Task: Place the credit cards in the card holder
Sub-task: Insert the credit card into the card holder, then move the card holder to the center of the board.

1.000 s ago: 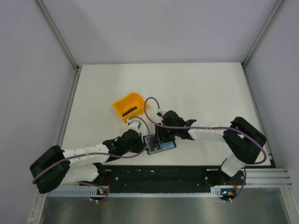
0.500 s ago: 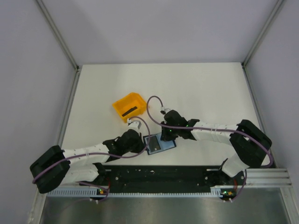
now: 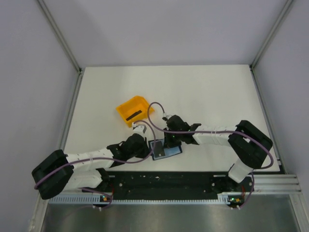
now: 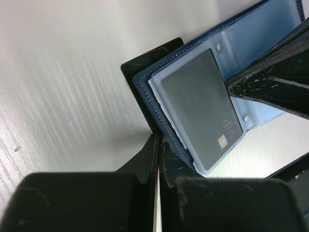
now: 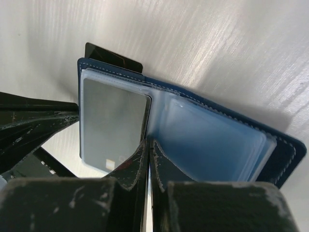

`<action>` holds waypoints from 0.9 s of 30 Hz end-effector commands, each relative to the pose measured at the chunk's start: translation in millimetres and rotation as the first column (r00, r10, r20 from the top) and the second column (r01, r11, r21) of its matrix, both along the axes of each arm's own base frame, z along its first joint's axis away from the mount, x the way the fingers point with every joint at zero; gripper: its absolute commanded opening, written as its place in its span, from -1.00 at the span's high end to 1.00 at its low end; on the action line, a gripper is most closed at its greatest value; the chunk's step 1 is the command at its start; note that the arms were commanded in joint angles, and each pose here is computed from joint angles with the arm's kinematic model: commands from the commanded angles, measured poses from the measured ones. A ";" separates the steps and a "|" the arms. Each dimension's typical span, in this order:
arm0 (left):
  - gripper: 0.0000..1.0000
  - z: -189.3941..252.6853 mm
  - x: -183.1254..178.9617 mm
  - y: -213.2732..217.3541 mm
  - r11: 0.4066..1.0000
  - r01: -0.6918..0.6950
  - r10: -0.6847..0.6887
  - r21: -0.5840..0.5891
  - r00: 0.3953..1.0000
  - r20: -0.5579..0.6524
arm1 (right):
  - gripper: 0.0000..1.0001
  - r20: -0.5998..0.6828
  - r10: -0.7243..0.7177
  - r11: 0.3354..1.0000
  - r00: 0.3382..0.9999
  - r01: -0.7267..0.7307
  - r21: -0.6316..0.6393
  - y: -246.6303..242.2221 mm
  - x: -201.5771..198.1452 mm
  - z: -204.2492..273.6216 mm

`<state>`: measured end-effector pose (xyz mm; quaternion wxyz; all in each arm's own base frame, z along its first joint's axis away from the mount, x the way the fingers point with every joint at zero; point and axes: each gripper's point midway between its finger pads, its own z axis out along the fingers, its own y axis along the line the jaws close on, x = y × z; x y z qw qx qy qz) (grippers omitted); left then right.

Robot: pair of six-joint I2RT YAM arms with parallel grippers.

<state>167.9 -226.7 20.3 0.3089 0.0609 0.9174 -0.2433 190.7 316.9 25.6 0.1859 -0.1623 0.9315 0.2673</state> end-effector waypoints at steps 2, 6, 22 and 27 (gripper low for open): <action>1.00 2.7 0.2 -6.1 1.000 0.025 -0.025 -0.002 1.000 0.004 | 1.00 -0.022 0.108 0.986 0.994 -0.104 0.126 32.3 -15.2 11.8; 1.00 2.1 -0.2 -4.4 1.000 0.022 -0.022 -0.001 1.000 0.003 | 1.00 -0.007 0.090 0.990 0.996 -0.089 0.105 26.4 -13.8 12.9; 1.00 3.5 -0.6 -4.3 1.000 0.024 -0.024 -0.004 1.000 0.006 | -0.30 0.165 -0.288 0.957 0.943 0.291 0.008 -95.4 18.1 42.6; 1.00 3.1 -0.5 -3.9 1.000 0.024 -0.024 0.000 1.000 0.005 | -0.42 0.080 -0.278 0.961 0.957 0.276 0.036 -99.8 10.1 23.2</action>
